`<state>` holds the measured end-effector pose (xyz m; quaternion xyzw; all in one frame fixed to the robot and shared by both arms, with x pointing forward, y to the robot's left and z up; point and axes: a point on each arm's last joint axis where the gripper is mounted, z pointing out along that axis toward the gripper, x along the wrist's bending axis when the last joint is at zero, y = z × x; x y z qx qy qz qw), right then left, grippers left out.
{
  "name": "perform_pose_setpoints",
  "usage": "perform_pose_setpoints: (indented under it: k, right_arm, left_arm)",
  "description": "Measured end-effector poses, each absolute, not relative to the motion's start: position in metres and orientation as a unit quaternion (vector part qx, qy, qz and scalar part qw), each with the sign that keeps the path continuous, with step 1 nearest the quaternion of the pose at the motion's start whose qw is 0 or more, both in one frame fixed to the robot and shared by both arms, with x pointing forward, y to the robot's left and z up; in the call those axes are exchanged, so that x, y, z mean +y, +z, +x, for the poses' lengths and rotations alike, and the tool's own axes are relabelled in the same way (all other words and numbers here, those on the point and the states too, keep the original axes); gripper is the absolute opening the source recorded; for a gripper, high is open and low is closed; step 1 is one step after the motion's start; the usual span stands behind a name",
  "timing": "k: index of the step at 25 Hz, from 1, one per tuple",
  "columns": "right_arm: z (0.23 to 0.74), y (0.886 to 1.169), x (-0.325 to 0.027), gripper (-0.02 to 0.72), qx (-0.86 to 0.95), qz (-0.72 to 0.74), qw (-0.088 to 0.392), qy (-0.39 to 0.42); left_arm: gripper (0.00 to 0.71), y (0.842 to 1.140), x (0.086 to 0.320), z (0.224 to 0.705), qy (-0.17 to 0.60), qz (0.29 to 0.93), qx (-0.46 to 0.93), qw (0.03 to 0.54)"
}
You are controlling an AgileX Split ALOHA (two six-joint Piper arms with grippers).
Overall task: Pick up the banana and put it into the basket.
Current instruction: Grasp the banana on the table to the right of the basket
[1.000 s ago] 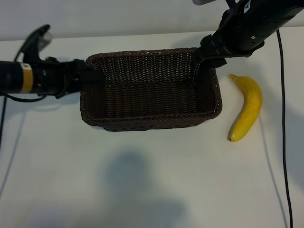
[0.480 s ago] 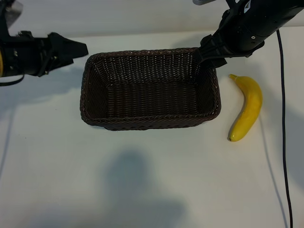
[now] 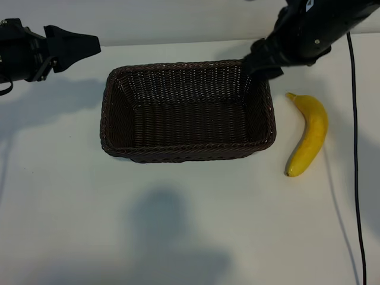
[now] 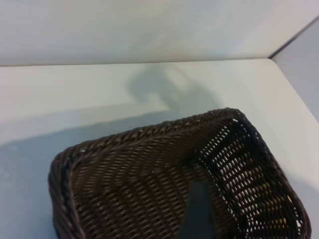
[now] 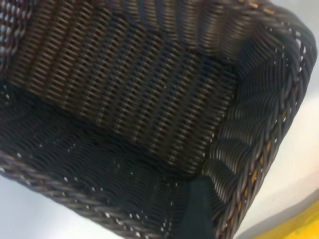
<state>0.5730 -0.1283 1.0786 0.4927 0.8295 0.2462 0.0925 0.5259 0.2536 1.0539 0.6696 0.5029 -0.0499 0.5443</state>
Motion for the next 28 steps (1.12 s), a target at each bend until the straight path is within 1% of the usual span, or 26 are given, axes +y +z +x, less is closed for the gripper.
perform_pose_setpoints:
  k: [2,6,13,16,21,24,28]
  right_arm:
    - [0.575,1.088,-0.128,0.605,0.828,0.49,0.103,0.254]
    - [0.577,1.099,-0.131,0.605,0.825,0.493,0.119,0.249]
    - [0.578,1.099,-0.139,0.605,0.815,0.517,0.146,0.218]
    - [0.579,1.099,-0.14,0.605,0.812,0.521,0.149,0.216]
    - [0.578,1.098,-0.142,0.605,0.814,0.522,0.152,0.206]
    - [0.581,1.097,-0.15,0.605,0.808,0.533,0.152,0.199]
    - [0.59,1.096,-0.175,0.605,0.788,0.565,0.154,0.189]
  left_arm:
    - [0.606,1.054,0.253,0.525,-0.045,0.677,0.492,0.546]
    - [0.606,1.054,0.253,0.525,-0.034,0.688,0.477,0.547]
    - [0.606,1.054,0.252,0.524,-0.029,0.697,0.461,0.549]
    - [0.606,1.054,0.25,0.524,-0.036,0.697,0.46,0.549]
    - [0.606,1.039,0.246,0.529,-0.07,0.693,0.476,0.537]
    - [0.606,1.03,0.246,0.528,-0.083,0.69,0.486,0.53]
    - [0.606,1.026,0.245,0.526,-0.092,0.689,0.49,0.527]
